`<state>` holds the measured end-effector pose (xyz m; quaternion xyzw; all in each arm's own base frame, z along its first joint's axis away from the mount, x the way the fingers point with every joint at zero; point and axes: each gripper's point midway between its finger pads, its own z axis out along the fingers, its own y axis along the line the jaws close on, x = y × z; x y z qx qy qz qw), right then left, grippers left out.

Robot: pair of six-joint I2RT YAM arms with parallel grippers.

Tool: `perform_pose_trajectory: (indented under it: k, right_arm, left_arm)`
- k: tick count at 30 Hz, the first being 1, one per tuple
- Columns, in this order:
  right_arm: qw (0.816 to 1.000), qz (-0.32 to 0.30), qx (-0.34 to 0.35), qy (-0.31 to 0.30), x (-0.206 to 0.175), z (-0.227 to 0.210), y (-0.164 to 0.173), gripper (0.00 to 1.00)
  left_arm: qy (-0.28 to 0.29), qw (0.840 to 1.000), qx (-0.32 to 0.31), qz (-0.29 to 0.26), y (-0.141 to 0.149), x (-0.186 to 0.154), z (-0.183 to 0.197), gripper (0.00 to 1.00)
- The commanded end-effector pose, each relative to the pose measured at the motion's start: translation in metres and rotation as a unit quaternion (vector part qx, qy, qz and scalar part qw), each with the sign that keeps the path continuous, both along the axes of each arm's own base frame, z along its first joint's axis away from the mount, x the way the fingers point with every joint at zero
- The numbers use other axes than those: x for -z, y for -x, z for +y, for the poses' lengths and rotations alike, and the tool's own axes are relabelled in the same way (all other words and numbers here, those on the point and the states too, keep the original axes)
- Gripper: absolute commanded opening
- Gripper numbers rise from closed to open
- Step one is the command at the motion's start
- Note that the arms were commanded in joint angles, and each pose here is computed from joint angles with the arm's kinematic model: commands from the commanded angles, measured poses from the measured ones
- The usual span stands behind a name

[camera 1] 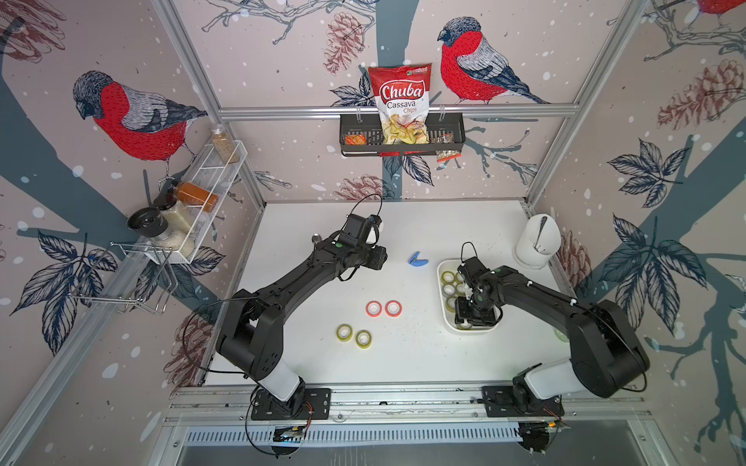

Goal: Put the transparent tape into the storage box
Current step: Adjust the tape at the storage box.

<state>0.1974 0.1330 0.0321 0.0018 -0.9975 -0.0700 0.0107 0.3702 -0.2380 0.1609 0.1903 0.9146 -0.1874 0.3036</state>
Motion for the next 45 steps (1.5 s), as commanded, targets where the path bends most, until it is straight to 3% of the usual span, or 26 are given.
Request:
perform_pose_trajectory:
  k: [1,10,24,31,45]
  right_arm:
    - [1.0,0.003,0.01,-0.008,0.007,0.004,0.0,0.53]
    - [1.0,-0.013,0.018,-0.02,-0.003,0.01,-0.01,0.42]
    - [0.998,-0.034,0.026,-0.035,-0.015,0.018,-0.023,0.41]
    - [0.999,-0.022,0.026,-0.019,-0.017,0.007,-0.01,0.65]
    - [0.999,-0.003,0.03,-0.032,0.007,0.013,-0.004,0.65]
  left_arm:
    - [0.02,1.0,0.001,-0.007,-0.006,-0.006,-0.002,0.51]
    - [0.025,1.0,-0.01,-0.004,-0.01,-0.005,0.005,0.5]
    - [0.026,1.0,-0.014,-0.005,-0.012,-0.005,0.008,0.5]
    - [0.03,0.999,-0.016,-0.003,-0.012,-0.004,0.009,0.5]
    - [0.033,0.999,-0.018,-0.004,-0.014,-0.006,0.011,0.5]
